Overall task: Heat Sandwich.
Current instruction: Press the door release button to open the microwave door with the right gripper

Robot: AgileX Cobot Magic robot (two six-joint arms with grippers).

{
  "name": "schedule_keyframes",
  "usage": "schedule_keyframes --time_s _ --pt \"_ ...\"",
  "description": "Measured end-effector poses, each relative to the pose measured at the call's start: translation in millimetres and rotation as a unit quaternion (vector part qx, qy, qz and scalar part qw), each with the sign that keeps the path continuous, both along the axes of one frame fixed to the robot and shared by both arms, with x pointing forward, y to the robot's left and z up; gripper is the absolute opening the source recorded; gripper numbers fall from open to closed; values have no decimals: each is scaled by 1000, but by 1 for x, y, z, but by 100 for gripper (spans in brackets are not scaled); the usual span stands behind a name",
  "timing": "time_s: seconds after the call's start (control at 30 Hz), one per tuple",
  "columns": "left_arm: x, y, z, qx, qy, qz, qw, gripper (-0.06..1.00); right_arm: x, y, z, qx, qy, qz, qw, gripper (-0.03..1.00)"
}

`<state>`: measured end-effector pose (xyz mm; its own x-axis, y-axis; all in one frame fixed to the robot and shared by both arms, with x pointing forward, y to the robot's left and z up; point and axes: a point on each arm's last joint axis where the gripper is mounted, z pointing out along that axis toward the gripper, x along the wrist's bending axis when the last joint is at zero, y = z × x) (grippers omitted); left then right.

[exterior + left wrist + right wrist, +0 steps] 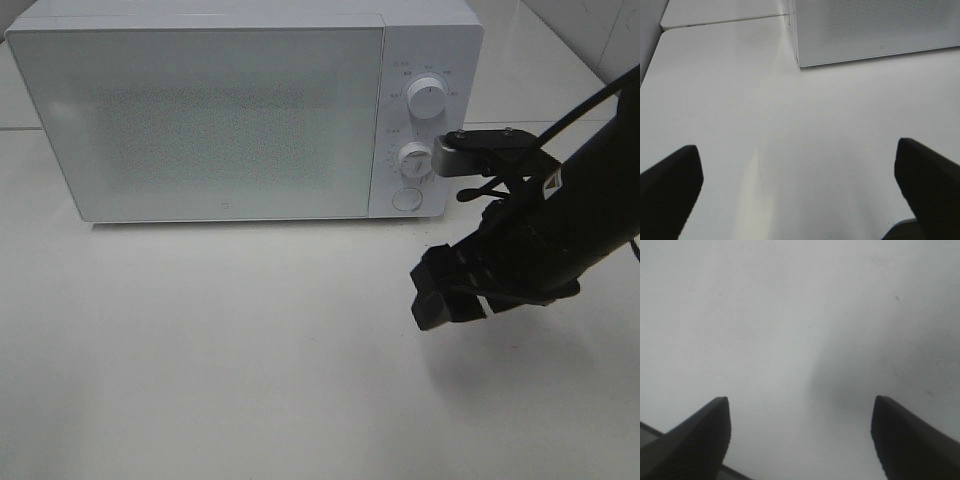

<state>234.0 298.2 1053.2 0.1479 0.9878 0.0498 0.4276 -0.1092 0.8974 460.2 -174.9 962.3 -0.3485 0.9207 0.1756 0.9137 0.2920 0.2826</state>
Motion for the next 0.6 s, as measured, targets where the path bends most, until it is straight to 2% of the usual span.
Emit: schedule_keyframes --time_s 0.2,0.37,0.6 --pt "0 0 0 0 0 0 1000 99 -17 -9 19 -20 14 27 999 75" --pt "0 0 0 0 0 0 1000 99 -35 -18 46 -12 -4 37 999 75" --pt "0 0 0 0 0 0 1000 99 -77 -39 91 5 -61 49 997 75"
